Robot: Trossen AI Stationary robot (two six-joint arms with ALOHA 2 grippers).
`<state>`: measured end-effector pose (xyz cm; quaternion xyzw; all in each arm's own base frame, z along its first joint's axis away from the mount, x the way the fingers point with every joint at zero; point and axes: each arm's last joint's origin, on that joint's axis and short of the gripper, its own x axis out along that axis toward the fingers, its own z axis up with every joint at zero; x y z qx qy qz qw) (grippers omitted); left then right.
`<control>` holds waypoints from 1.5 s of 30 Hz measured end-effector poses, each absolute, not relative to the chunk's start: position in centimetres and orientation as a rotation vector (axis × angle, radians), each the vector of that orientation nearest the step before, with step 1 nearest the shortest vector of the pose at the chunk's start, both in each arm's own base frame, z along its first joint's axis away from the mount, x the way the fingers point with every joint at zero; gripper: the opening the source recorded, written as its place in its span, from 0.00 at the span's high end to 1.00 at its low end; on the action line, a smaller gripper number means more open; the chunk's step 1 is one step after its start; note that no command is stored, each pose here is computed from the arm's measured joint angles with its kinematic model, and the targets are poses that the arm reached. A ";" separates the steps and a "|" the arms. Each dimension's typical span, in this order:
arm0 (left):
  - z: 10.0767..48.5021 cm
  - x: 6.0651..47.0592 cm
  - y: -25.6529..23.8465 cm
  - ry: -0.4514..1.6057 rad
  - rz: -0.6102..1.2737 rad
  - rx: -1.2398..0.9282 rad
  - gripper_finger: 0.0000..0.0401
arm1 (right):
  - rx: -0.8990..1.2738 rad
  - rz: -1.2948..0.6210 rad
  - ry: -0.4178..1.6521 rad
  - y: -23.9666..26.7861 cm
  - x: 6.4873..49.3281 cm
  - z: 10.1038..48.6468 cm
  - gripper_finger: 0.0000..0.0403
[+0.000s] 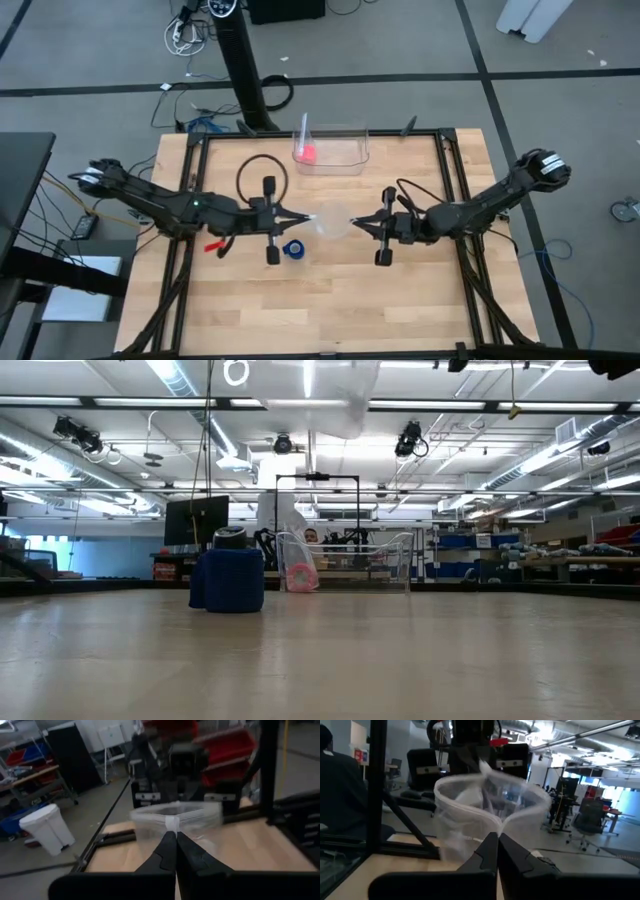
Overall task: Roll bandage
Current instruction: Put the rolled blue bandage into the transparent zip bag
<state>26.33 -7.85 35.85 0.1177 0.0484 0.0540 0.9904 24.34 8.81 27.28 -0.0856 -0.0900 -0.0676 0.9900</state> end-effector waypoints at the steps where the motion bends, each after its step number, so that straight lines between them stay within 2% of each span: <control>1: 35.6 26.6 -7.7 0.112 0.117 0.241 1.00 | -0.175 -0.132 -0.176 8.8 24.7 27.3 0.99; 13: 34.0 28.1 -7.4 0.173 0.114 0.259 1.00 | -0.236 -0.124 -0.063 8.1 30.2 28.2 1.00; 19: 33.2 27.8 -7.3 0.261 0.174 0.295 1.00 | -0.210 -0.152 0.048 7.8 31.2 28.2 0.97; 27: 30.6 26.2 -6.4 0.537 0.444 0.365 1.00 | -0.130 -0.251 0.255 8.0 28.3 28.3 0.79; 31: 30.9 25.3 -6.5 0.544 0.469 0.351 1.00 | -0.091 -0.227 0.307 8.8 27.7 27.3 0.68; 36: 31.7 23.7 -6.6 0.532 0.519 0.360 1.00 | -0.009 -0.197 0.333 9.3 27.4 23.7 0.58; 40: 32.2 22.6 -6.3 0.521 0.562 0.354 1.00 | 0.047 -0.145 0.283 9.6 29.0 21.1 0.52; 45: 32.3 21.9 -5.9 0.535 0.585 0.352 1.00 | 0.046 -0.098 0.364 9.8 32.9 17.9 0.47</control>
